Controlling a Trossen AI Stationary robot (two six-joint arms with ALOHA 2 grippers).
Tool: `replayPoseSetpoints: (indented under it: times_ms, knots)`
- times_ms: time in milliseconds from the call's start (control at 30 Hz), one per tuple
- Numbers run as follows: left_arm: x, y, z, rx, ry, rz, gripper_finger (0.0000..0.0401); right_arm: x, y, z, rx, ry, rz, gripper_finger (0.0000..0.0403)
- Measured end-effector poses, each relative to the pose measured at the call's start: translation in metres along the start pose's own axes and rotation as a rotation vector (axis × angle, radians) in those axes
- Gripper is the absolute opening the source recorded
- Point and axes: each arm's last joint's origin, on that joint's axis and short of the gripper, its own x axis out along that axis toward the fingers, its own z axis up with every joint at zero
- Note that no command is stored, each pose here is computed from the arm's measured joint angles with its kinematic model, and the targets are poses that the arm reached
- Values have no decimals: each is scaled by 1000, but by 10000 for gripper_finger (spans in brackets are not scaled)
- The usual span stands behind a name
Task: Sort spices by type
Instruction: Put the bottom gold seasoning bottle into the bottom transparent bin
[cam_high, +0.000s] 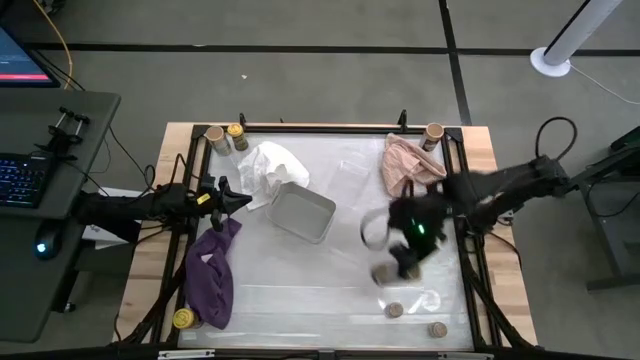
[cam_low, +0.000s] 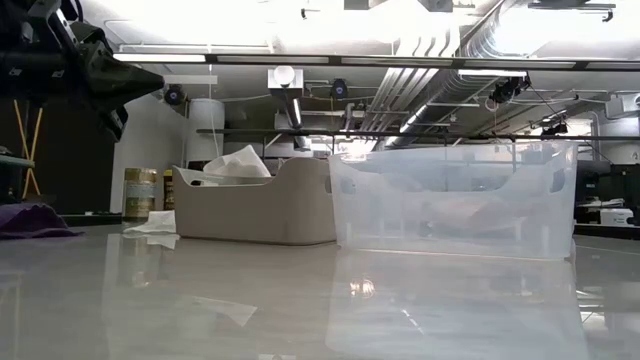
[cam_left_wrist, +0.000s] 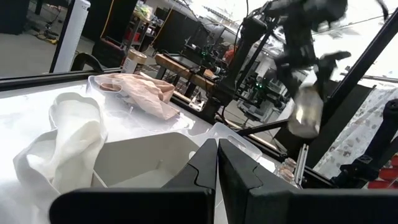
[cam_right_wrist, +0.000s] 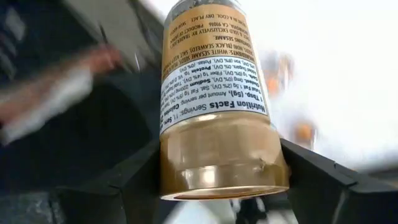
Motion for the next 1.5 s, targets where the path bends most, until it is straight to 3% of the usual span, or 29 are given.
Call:
replayPoseSetpoints:
  times_ms: [100, 233, 333, 433, 633, 1000, 1267, 1500]
  knots:
    - [0, 0, 0, 0, 0, 0, 3, -18, 1, 26, 14, -72, -49, 272]
    - [0, 0, 0, 0, 0, 0, 3, -16, 3, 62, -31, 8, -203, 272]
    - [0, 0, 0, 0, -1, 0, 3, -2, 6, 92, -116, 115, -326, 272]
    - [0, 0, 0, 0, -1, 0, 3, 16, 14, 120, -188, 139, -301, 272]
    - [0, 0, -1, 1, 6, 3, 3, 53, 7, 152, -245, 222, -395, 272]
    - [1, 0, -1, 2, 6, 7, 3, 45, -1, 154, -210, 134, -509, 272]
    - [1, 0, -1, 2, 6, 7, 3, 61, -21, 153, -150, 215, -547, 272]
    - [1, 0, -1, 2, 6, 7, 3, 41, -34, 125, -104, 185, -546, 272]
